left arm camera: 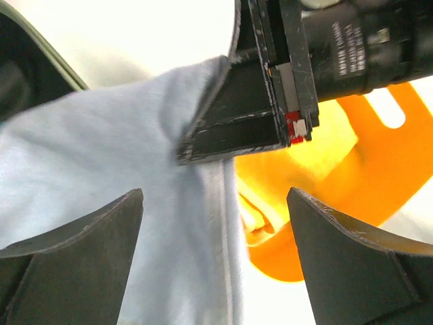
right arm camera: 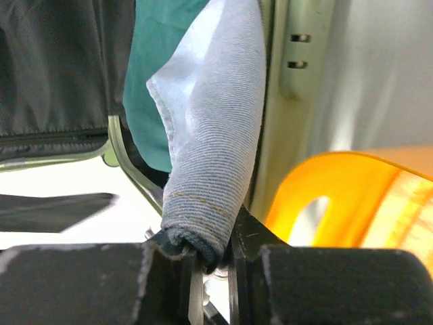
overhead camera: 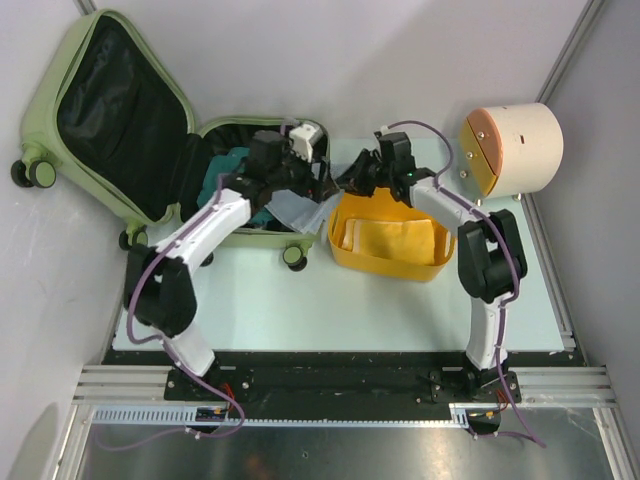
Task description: Open, take out, and arrange the luggage
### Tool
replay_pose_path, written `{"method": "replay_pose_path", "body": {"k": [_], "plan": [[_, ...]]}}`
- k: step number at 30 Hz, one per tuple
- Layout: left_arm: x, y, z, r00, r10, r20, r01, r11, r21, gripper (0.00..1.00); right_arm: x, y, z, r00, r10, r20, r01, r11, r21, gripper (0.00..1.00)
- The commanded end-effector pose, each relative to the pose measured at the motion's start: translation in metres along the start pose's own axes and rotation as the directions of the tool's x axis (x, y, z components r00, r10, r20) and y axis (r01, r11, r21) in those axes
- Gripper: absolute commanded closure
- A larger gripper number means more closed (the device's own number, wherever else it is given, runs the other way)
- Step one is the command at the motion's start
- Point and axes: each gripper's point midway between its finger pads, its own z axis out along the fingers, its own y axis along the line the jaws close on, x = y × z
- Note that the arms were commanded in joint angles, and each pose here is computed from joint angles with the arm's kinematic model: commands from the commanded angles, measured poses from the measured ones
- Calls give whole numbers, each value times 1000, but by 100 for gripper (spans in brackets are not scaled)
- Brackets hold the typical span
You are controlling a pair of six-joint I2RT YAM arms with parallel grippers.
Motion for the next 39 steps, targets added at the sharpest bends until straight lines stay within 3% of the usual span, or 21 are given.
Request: {"method": "replay_pose_path", "body": {"k": [1,6,9,20,27,33,37,39], "plan": [[-59,-12,-65,988,44,150,-54,997,61,9,-16,32,-61,995,-74,-68,68,994,-88,100],[-52,13,-74,992,-13,122,8,999,36,11,5,-4,-92,975,-40,-220,39,999,-6,100],[-39,28,-68,994,-77,82,71,995,68,11,-3,-30,-106,971,-33,-237,42,998,35,100],[-15,46,-20,969,-243,-45,248,953,177,1,-30,-68,-119,973,-83,-214,111,987,120,100],[7,60,21,920,-367,-136,389,897,209,0,-33,-71,-111,971,-100,-215,126,986,112,100],[20,37,33,883,-414,-224,466,833,299,1,-31,-72,-107,969,-101,-224,128,986,111,100],[27,16,35,868,-412,-277,491,794,358,12,-32,-73,-105,969,-102,-225,130,985,112,100],[22,9,30,880,-391,-268,470,796,380,33,-34,-71,-105,970,-110,-218,137,984,112,100]]}}
